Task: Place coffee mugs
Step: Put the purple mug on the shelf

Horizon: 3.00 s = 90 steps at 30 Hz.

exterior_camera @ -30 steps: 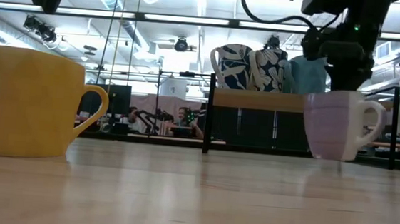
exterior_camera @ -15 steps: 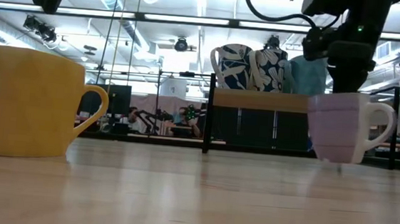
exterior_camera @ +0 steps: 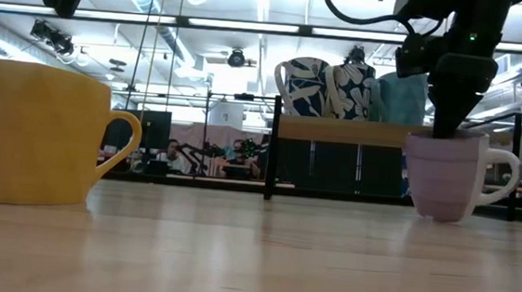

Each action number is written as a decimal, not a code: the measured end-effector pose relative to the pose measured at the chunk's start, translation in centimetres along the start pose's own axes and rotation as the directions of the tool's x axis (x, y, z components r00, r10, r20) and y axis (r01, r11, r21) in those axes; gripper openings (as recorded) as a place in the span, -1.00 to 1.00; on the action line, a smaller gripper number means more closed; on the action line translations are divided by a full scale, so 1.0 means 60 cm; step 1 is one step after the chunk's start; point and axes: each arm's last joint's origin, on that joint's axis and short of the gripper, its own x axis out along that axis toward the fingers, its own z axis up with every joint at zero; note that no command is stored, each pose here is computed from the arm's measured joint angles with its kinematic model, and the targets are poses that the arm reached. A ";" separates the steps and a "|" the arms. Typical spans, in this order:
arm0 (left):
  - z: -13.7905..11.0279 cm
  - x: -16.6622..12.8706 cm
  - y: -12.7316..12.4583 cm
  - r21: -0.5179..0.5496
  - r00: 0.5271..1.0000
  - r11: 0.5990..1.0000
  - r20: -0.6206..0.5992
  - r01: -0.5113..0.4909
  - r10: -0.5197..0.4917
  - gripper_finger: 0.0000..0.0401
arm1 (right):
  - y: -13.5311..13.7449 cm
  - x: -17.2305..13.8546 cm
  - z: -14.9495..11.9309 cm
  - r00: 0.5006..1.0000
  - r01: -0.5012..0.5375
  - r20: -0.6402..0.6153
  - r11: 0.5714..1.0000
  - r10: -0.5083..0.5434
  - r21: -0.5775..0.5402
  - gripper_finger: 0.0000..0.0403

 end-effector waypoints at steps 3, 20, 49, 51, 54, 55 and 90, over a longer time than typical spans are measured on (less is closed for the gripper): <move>0.000 0.000 0.000 0.000 1.000 1.000 0.000 0.000 0.000 -0.43 | 0.000 0.000 0.000 1.000 0.000 0.000 1.000 0.000 0.000 -0.64; 0.000 0.000 0.000 0.000 1.000 1.000 0.000 0.000 0.000 -0.43 | -0.001 0.000 0.000 1.000 0.011 0.006 1.000 -0.011 0.001 -0.25; 0.001 0.000 -0.001 -0.001 1.000 1.000 0.007 0.005 -0.005 -0.43 | -0.015 -0.046 -0.012 0.987 -0.119 0.114 0.992 0.112 0.052 -0.25; 0.001 0.000 -0.001 -0.001 1.000 1.000 0.007 0.004 -0.004 -0.43 | -0.012 -0.054 -0.014 0.975 -0.192 0.125 0.979 0.183 0.069 -0.25; 0.001 0.000 -0.001 -0.001 1.000 1.000 0.009 0.005 -0.005 -0.43 | -0.001 -0.063 -0.015 0.954 -0.273 0.155 0.958 0.257 0.090 -0.25; 0.002 0.000 -0.001 -0.001 1.000 1.000 0.011 0.007 -0.007 -0.43 | 0.004 -0.065 -0.015 0.947 -0.291 0.168 0.952 0.273 0.095 -0.25; 0.005 0.000 -0.003 0.006 0.999 1.000 0.033 0.019 -0.019 -0.43 | 0.068 -0.026 -0.029 0.984 -0.061 0.175 0.971 0.020 0.233 -0.26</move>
